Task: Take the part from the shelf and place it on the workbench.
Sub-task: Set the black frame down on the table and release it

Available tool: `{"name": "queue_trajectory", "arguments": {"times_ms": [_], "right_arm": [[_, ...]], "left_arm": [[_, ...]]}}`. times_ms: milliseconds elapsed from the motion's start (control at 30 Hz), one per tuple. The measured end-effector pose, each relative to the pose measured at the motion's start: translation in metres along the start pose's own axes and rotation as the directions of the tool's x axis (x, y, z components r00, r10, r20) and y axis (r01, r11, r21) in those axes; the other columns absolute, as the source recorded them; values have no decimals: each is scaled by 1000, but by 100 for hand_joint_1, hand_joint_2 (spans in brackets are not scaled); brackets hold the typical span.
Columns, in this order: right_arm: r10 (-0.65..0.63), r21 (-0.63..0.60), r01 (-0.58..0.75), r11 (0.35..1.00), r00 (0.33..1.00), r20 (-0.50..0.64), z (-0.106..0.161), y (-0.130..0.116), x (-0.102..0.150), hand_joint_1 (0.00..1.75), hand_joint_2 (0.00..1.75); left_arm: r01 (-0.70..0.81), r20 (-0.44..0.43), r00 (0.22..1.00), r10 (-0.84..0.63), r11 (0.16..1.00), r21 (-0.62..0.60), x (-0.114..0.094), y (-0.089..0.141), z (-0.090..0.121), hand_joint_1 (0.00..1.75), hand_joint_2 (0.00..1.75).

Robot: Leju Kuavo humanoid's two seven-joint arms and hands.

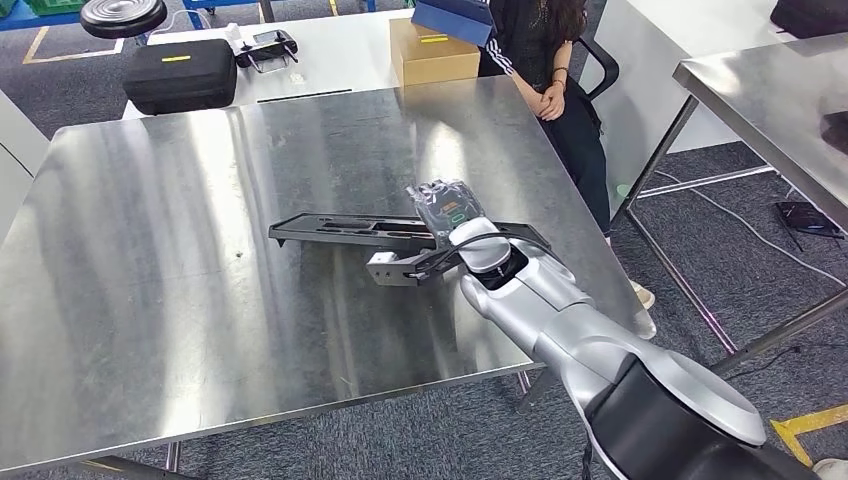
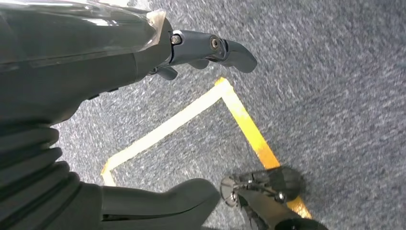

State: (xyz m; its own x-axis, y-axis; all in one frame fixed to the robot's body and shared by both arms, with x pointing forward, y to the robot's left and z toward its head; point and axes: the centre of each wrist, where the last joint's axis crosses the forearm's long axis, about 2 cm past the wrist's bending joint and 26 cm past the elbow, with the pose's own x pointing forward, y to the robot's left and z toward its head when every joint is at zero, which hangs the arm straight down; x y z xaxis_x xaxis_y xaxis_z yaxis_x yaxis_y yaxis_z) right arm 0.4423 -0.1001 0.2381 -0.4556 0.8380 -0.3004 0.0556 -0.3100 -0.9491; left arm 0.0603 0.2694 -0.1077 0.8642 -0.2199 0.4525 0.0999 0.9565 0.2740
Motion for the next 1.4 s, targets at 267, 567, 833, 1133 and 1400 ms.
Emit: {"name": "queue_trajectory", "arguments": {"times_ms": [267,567,833,1133,1400], "right_arm": [[28,-6,-29,1000,999,-31,1,4,-9,0,0],[-105,-44,104,994,994,-38,2,6,-18,0,0],[-517,-171,519,838,854,55,4,-8,-19,0,0],[-844,257,964,-63,-189,502,42,-73,12,0,0],[-582,625,775,-88,-550,600,114,-90,48,0,0]], "left_arm": [[10,-7,1000,-10,999,-38,2,-2,0,0,0],[15,-8,1000,-15,999,-43,4,-3,-1,0,0],[24,-8,1000,-25,999,-40,5,-5,0,0,0],[-7,19,1000,8,999,-41,0,-5,2,0,0],[-40,60,997,43,998,-48,-7,-6,4,0,0]]}}
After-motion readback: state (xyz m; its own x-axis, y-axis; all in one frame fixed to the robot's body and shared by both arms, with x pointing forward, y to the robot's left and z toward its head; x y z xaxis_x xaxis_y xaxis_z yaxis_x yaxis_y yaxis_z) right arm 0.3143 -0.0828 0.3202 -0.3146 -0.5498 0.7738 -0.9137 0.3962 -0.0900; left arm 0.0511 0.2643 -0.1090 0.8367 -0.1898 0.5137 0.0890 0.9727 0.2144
